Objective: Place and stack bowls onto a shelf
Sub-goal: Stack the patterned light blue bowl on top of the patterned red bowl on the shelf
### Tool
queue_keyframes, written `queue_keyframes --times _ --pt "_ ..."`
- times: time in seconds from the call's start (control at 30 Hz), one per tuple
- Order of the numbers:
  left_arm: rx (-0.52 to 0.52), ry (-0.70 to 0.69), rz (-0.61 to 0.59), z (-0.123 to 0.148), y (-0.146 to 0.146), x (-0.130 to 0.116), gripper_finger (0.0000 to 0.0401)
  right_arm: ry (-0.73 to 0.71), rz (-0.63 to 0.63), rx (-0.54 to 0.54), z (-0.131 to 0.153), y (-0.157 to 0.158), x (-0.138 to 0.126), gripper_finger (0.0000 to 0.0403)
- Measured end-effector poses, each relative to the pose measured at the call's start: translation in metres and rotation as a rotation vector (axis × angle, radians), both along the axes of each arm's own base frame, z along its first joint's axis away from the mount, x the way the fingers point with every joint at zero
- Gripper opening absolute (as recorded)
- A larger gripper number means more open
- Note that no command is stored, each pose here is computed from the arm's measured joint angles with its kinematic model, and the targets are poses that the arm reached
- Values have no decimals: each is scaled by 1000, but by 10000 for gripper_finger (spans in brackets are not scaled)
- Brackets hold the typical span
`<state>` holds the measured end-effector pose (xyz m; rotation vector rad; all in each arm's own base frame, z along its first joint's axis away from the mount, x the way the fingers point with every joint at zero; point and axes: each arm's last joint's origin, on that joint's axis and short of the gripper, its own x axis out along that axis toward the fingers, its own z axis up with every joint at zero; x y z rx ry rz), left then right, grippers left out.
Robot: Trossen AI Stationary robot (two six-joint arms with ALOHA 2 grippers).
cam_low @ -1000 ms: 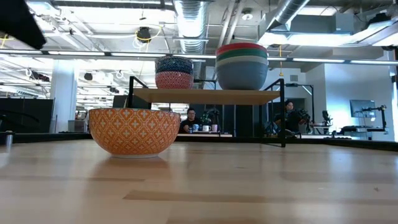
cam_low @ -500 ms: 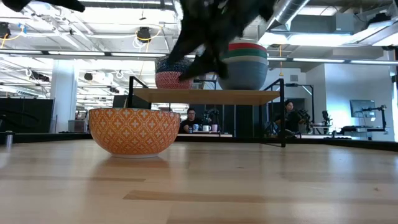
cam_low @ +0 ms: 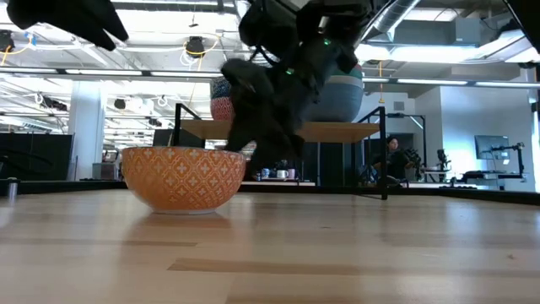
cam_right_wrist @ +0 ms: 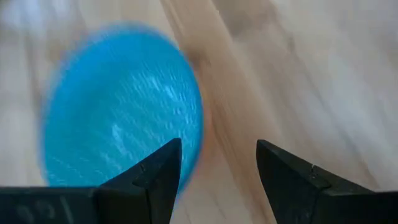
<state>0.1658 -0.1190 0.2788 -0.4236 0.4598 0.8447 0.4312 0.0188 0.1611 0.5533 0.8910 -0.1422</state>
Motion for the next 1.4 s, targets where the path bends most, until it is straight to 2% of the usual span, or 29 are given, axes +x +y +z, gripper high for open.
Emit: queue_keyframes --times 0.2,0.33,0.57,0.83,1.1,1.27,1.4 --pt "-2 8 44 0 8 6 139 38 26 31 -10 3 1 233" --pt "-22 4 56 0 9 8 139 28 46 18 -9 4 1 214" --pt "-72 36 34 -2 6 10 139 38 36 15 -9 0 1 134" --pt "-70 44 23 -2 6 10 139 63 31 17 -11 0 -1 45" --pt "-94 70 20 -3 6 9 139 83 -3 25 -11 -1 -3 41" --pt "-107 95 13 -3 6 9 139 68 -30 35 8 -3 -6 41" --pt "-103 131 -22 -1 7 6 140 56 -34 -1 31 -4 -6 41"
